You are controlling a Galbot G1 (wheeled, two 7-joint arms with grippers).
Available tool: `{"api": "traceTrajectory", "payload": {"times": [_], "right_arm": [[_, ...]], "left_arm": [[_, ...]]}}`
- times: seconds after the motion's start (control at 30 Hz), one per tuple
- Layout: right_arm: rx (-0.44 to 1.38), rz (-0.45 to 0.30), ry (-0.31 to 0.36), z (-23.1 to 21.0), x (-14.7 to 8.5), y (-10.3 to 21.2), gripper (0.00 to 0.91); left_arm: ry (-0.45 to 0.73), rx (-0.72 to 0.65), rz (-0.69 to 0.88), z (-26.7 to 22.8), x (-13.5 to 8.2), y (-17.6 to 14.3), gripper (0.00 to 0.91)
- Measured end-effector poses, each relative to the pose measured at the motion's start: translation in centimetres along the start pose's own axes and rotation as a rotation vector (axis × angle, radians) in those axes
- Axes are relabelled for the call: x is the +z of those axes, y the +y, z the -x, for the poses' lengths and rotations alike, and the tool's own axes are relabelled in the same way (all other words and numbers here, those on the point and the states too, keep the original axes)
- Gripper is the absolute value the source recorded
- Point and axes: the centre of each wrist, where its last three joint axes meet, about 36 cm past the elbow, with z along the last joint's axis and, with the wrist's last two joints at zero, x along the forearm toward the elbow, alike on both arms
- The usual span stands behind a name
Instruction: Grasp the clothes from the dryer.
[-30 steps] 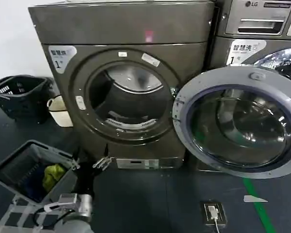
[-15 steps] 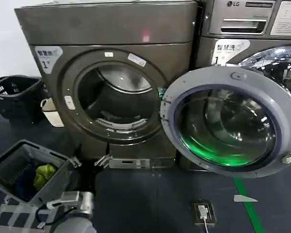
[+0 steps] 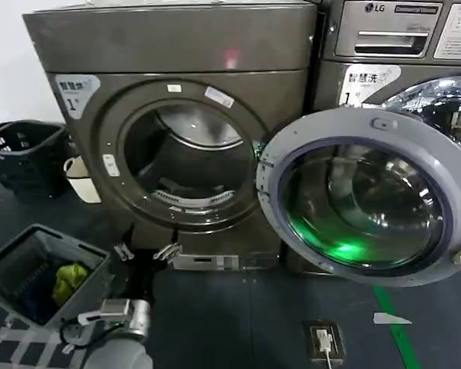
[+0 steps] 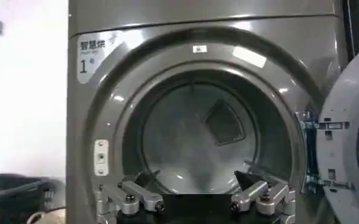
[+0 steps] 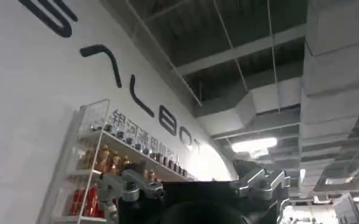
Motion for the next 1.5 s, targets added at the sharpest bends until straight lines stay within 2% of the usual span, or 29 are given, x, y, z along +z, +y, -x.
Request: {"api": "traceTrajectory", "payload": {"times": [0.8,1.0,1.27,1.5], "right_arm": [[-0.001,0.005,-0.013,0.0,0.2,0.1,0.907],[-0.001,-0.003,0.002,-0.2,0.1,0.2,0.907],[-0.032,-0.072,0.068,-0.5,-1.2,1.0,0.907],[-0.024,-0.133,0.09,-0.7,-1.3,1.1,0.907]], "left_arm": [[-0.016,-0.024,-0.002,0.6,-0.1,0.9,0.907],[-0.018,-0.025,-0.003,0.8,0.0,0.9,0.907],[-0.04,-0.025,0.007,2.8,0.8,1.0,0.907],[-0.023,-0.015,0.031,8.3,3.2,1.6,0.907]]}}
